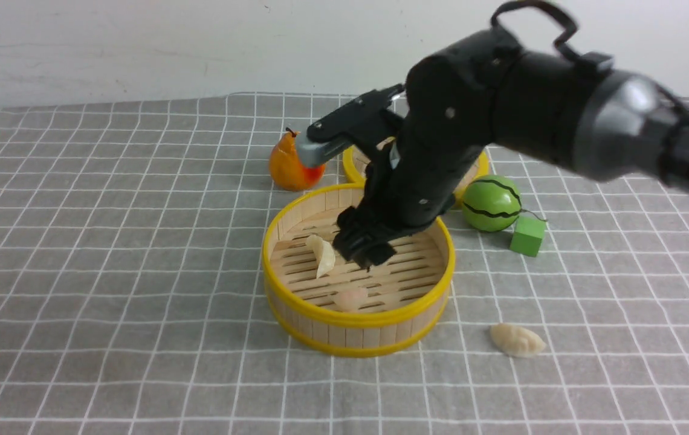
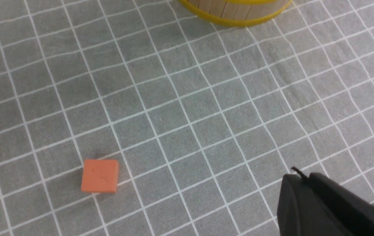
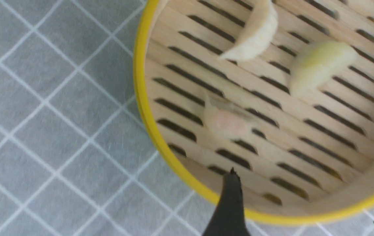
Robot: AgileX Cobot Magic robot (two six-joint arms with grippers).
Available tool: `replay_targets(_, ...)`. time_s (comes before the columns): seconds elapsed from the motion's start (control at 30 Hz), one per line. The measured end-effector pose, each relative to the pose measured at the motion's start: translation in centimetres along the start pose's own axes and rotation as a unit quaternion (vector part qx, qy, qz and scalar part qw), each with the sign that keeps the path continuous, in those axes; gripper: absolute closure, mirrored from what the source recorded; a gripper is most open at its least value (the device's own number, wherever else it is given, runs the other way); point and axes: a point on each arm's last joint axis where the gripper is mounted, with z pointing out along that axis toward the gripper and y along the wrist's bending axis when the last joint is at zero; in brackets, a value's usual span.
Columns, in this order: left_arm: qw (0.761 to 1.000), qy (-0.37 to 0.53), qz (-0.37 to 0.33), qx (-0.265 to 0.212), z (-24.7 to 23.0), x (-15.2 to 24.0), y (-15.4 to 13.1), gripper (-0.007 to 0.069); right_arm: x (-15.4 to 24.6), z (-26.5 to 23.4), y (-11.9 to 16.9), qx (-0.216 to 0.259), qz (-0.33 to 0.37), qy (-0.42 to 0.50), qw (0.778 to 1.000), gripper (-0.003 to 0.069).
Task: Put the dumplings into the steamer on the table with the grey tablecloth.
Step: 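Place the dumpling in the bamboo steamer basket with the right gripper, then reach for and grasp a dumpling lying on the table beside the steamer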
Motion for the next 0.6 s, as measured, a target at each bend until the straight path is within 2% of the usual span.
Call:
replay_targets(0.13,1.000,0.008,-0.015,-0.001,1.1,0.5,0.1,0.0601,2.2,-3.2,-1.3,-0.010,-0.005,0.022,1.000,0.0124)
replay_targets(0.23,1.000,0.006,-0.018,-0.001,1.6,0.6,0.2,0.0597,4.5,-3.5,-2.7,-0.012,0.011,0.042,0.999,0.0143)
replay_targets(0.43,1.000,-0.006,-0.019,0.000,2.0,0.5,0.2,0.0591,10.0,-1.2,-7.2,0.008,0.038,0.067,0.997,0.0165)
replay_targets(0.5,1.000,-0.008,-0.019,0.000,2.0,0.4,0.2,0.0589,10.8,-0.3,-7.8,0.008,0.028,0.073,0.997,0.0166)
replay_targets(0.6,1.000,-0.010,-0.020,0.002,2.0,0.4,0.1,0.0587,11.6,2.3,-8.4,-0.006,-0.028,0.085,0.996,0.0167)
